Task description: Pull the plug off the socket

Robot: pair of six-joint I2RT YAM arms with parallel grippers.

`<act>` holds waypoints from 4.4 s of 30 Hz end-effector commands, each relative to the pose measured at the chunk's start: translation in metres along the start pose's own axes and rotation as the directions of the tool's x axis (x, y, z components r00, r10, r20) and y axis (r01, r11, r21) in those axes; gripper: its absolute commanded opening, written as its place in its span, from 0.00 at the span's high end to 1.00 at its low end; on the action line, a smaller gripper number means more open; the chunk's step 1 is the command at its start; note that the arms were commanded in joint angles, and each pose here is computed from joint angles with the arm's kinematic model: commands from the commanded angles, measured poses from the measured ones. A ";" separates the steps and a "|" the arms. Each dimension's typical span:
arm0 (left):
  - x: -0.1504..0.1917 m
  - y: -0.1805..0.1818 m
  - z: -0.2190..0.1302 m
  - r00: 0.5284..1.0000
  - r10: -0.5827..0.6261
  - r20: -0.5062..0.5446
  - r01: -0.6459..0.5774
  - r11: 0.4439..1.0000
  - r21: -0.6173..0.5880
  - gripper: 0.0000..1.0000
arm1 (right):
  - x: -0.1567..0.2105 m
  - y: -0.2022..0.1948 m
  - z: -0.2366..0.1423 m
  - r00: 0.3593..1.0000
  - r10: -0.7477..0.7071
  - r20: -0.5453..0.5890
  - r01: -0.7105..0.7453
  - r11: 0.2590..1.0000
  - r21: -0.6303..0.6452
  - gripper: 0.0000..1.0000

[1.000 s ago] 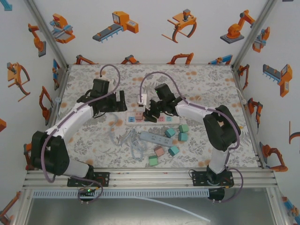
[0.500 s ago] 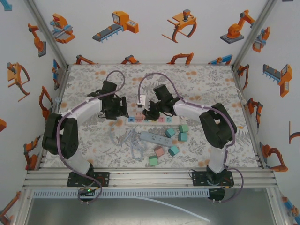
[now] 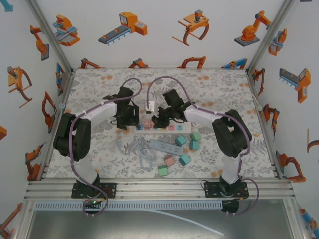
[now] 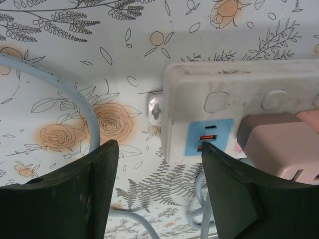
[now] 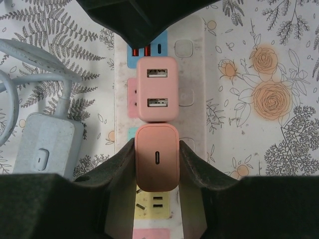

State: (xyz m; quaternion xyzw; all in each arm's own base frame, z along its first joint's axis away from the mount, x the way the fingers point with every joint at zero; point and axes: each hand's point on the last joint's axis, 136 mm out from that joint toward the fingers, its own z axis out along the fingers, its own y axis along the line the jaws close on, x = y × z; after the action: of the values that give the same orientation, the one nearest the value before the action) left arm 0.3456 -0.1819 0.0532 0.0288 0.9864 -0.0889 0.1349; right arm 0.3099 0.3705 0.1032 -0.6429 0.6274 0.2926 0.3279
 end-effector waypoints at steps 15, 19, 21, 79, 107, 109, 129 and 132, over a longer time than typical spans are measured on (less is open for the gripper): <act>0.015 0.020 0.017 0.996 0.028 -0.085 -0.042 0.985 -0.166 0.41 | -0.071 -0.011 -0.021 0.976 -0.049 0.211 0.045 0.999 0.022 0.83; 0.015 0.021 0.019 0.995 0.037 -0.092 -0.053 0.982 -0.179 0.41 | -0.069 -0.015 -0.018 0.978 -0.038 0.206 0.032 0.999 0.033 0.92; 0.016 0.021 0.022 0.994 0.035 -0.101 -0.052 0.983 -0.176 0.41 | -0.069 -0.018 -0.018 0.978 -0.026 0.206 0.017 0.999 0.045 0.92; 0.015 -0.123 -0.227 0.608 0.216 0.764 -0.726 0.539 0.426 0.10 | 0.061 0.010 -0.270 0.145 0.597 0.789 -0.983 -0.003 0.183 0.96; 0.106 -0.156 -0.231 0.333 0.399 0.854 -0.942 0.106 0.318 0.03 | 0.201 0.114 -0.186 -0.239 0.705 0.668 -0.928 -0.369 0.057 0.86; 0.104 -0.156 -0.229 0.335 0.406 0.850 -0.942 0.119 0.314 0.03 | 0.204 0.113 -0.185 -0.234 0.706 0.669 -0.928 -0.368 0.064 0.80; 0.082 -0.146 -0.218 0.350 0.440 0.827 -0.930 0.267 0.252 0.03 | 0.213 0.117 -0.198 -0.197 0.701 0.685 -0.895 -0.415 0.166 0.49; 0.074 -0.141 -0.218 0.343 0.443 0.828 -0.924 0.319 0.212 0.03 | 0.206 0.112 -0.208 -0.160 0.691 0.705 -0.898 -0.399 0.186 0.47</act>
State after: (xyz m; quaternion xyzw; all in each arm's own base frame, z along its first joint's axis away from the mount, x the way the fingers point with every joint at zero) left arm 0.2005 -0.2834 0.2527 0.5022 0.6380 -0.3880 0.4361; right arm 0.1932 0.0894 0.0468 0.2966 0.8774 0.2788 0.2540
